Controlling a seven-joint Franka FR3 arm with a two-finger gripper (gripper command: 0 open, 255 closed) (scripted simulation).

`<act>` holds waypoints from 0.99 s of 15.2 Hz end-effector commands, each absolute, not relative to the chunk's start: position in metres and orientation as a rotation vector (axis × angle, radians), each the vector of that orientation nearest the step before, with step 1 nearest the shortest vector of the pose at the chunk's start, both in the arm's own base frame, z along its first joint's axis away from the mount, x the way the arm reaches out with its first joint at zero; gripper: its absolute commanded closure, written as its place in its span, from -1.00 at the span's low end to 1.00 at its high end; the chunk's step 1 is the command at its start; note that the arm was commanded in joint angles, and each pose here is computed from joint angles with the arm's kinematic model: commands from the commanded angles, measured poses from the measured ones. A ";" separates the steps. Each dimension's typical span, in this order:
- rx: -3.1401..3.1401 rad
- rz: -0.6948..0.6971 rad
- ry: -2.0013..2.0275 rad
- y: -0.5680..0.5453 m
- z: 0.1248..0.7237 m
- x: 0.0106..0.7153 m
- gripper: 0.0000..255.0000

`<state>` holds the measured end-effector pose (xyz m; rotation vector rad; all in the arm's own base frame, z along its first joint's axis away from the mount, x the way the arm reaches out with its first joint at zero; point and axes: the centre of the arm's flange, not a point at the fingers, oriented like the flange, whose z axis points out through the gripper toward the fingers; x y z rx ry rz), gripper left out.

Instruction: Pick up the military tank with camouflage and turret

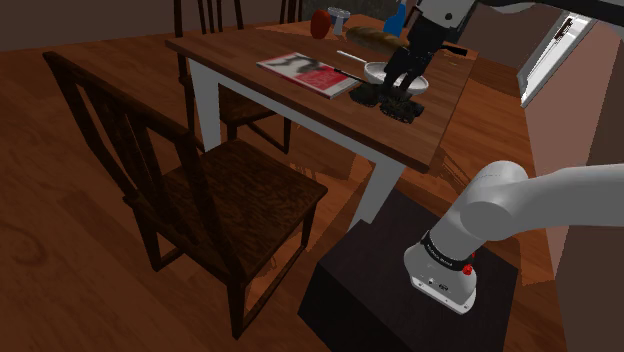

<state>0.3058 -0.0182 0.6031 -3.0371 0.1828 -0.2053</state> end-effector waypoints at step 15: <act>-3.125 0.168 -0.012 -0.139 0.581 0.425 -1.00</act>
